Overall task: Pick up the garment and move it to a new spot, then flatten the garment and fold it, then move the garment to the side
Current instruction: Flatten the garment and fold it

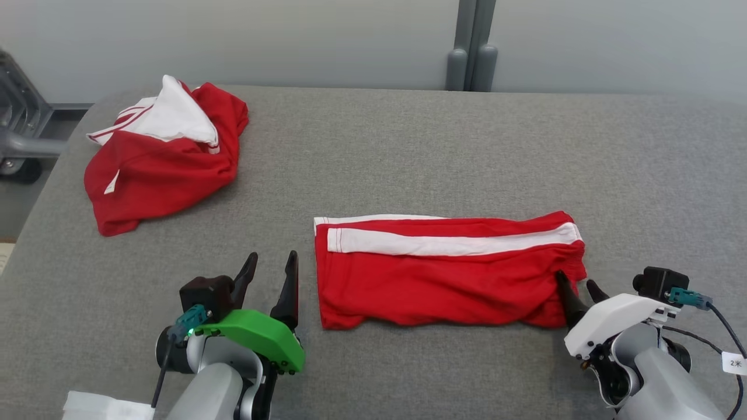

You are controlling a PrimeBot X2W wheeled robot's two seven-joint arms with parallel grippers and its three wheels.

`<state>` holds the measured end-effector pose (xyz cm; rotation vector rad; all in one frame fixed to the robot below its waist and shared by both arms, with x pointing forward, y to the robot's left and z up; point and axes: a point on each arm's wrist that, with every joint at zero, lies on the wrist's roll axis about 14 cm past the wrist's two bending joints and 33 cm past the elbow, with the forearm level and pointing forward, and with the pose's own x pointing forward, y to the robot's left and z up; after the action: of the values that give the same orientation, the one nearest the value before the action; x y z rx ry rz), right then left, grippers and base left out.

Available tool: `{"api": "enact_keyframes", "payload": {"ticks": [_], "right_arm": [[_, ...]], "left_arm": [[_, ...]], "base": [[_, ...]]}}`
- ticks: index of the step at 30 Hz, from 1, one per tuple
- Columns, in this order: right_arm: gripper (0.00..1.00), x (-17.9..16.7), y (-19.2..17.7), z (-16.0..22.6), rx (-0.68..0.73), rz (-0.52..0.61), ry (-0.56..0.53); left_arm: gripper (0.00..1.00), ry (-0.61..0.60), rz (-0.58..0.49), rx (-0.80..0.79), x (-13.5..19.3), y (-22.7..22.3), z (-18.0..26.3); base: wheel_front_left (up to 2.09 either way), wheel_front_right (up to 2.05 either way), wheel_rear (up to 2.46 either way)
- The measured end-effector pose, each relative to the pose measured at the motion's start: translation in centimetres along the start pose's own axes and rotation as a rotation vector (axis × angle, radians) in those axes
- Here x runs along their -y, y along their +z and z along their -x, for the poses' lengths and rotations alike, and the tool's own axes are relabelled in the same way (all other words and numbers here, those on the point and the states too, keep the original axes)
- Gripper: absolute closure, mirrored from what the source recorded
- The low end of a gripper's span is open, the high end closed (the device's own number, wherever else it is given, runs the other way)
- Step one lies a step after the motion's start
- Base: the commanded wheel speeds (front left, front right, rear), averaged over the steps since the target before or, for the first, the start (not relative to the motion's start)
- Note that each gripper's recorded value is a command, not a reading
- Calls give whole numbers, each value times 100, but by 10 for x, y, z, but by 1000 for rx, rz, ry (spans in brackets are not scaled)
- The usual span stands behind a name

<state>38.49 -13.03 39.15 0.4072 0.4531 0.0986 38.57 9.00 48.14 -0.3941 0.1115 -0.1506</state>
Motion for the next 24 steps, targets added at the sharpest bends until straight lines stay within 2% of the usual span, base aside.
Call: {"api": "enact_keyframes", "payload": {"ticks": [6,7,8,9,10,12,13,14,24], "right_arm": [[0,-8,-16,-10,-70,-43,7],[4,-9,-18,-12,-77,-47,11],[42,-11,-18,-13,-81,-53,15],[42,-13,-18,-15,-83,-61,21],[56,-15,-16,-17,-82,-67,24],[74,-16,-16,-19,-81,-67,28],[94,-17,-15,-19,-80,-67,28],[100,-16,-14,-20,-78,-69,27],[100,-2,5,-18,-28,-54,9]], "left_arm": [[0,59,6,28,-19,7,8],[0,68,3,36,-23,10,9],[0,81,1,41,-27,11,10],[0,89,-1,42,-30,12,11],[0,91,-3,46,-31,13,12],[0,90,-2,52,-31,14,12],[0,89,0,57,-30,16,12],[0,89,3,62,-30,17,12],[0,86,8,82,-28,21,15]], "base": [[0,0,0],[0,0,0],[0,0,0],[0,0,0],[0,0,0],[0,0,0],[0,0,0],[0,0,0],[0,0,0]]}}
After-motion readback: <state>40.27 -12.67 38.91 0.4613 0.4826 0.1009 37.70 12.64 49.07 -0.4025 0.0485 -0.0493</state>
